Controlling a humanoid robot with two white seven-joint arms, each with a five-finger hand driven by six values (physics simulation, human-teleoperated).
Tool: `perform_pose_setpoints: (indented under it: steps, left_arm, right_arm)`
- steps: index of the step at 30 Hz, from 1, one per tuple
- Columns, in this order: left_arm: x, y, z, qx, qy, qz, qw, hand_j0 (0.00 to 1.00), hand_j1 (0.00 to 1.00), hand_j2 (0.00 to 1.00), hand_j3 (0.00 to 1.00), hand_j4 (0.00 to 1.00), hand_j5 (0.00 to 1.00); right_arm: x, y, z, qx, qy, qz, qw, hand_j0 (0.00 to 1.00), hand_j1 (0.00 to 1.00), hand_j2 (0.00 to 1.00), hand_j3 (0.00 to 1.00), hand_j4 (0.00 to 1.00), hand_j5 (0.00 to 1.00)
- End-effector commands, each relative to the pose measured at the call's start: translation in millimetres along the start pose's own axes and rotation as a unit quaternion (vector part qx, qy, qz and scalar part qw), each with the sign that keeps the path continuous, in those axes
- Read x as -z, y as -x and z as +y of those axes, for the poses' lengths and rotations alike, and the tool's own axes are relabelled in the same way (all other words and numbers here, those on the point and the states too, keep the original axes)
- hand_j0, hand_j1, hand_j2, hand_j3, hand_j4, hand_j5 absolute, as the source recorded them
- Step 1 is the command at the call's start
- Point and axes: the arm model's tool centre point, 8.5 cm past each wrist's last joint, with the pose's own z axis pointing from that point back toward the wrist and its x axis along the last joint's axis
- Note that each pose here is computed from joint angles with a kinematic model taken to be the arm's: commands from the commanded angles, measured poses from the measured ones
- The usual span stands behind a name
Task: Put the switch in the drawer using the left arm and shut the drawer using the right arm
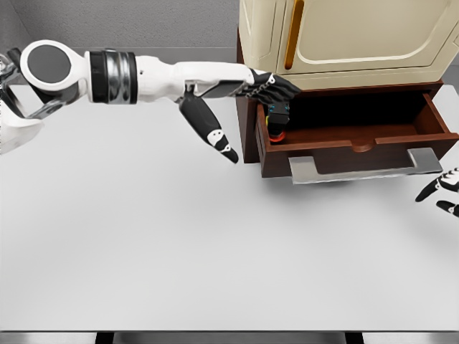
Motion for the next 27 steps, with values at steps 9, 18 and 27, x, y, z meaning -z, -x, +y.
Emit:
perform_pose_setpoints:
  steps: [9,18,27]
  left_arm:
    - [2.8,9.6,-3.3,-0.012,0.000,0.006,0.9999,1.00,1.00,1.00,1.00,1.00,1.00]
    - [10.0,19.2,1.5,-0.024,-0.005,0.012,0.9996,1.00,1.00,1.00,1.00,1.00,1.00]
    - [18.0,19.7,-3.8,-0.026,0.005,0.009,0.9996,1.00,1.00,1.00,1.00,1.00,1.00]
  right_arm:
    - [-0.1,-0.1,-0.4,0.003,0.001,-0.001,1.0000,0.53,0.53,0.53,0.53,0.53,0.53]
    - [-0.3,-0.1,0.1,0.003,0.000,0.000,1.0000,0.54,0.54,0.54,0.54,0.54,0.54]
    - [0.0,-0.1,-0.9,0.002,0.001,-0.001,1.0000,0.54,0.54,0.54,0.54,0.54,0.54]
